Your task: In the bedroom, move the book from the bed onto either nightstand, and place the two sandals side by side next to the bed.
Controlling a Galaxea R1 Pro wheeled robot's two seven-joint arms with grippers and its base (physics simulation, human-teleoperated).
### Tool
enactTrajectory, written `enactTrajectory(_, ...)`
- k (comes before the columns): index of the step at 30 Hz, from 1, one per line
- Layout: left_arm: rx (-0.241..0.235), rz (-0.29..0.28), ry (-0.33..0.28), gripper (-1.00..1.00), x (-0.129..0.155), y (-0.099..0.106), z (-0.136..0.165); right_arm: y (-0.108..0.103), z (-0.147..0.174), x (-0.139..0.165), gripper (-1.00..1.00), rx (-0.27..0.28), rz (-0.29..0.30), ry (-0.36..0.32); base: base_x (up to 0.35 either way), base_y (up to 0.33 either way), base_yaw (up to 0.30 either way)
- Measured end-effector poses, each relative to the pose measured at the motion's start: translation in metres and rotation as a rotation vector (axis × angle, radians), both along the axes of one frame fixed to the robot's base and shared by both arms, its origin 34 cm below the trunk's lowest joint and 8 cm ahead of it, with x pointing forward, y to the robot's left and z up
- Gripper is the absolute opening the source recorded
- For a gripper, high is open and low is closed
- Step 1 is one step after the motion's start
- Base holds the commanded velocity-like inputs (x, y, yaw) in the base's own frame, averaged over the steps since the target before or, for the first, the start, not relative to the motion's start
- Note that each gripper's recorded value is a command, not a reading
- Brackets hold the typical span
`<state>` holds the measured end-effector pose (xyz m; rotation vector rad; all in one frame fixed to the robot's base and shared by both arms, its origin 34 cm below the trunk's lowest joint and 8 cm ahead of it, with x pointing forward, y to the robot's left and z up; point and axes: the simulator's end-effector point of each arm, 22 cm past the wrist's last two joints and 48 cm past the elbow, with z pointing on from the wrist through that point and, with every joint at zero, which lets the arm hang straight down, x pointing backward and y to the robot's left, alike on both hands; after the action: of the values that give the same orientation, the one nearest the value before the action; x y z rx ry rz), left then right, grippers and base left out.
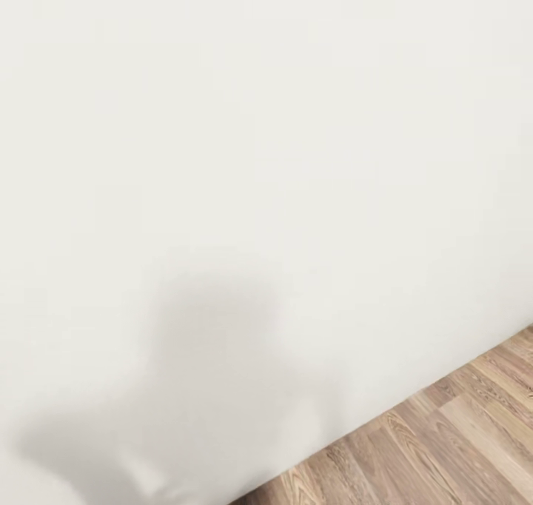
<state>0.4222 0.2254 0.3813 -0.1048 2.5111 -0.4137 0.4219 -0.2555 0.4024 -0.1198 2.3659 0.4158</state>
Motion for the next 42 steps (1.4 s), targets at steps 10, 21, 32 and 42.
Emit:
enactTrajectory(10,0.0,0.0,0.0,1.0,0.0001,0.0,0.0,-0.0001,0.0,0.0,1.0,0.0,0.0,0.0,0.001,0.0,-0.284)
enactTrajectory(21,-0.001,0.0,0.0,1.0,0.0,-0.0007,0.0,-0.0002,-0.0001,-0.0002,1.0,-0.001,0.0,0.001,0.0,0.0,-0.284)
enactTrajectory(32,-0.001,0.0,0.0,1.0,-0.0001,-0.0005,0.0,-0.0002,-0.0001,-0.0001,1.0,-0.001,0.0,0.0,0.0,0.0,-0.284)
enactTrajectory(42,-0.001,0.0,0.0,1.0,0.0,-0.0006,0.0,-0.0001,0.0,0.0001,1.0,-0.001,0.0,-0.001,0.0,0.0,-0.284)
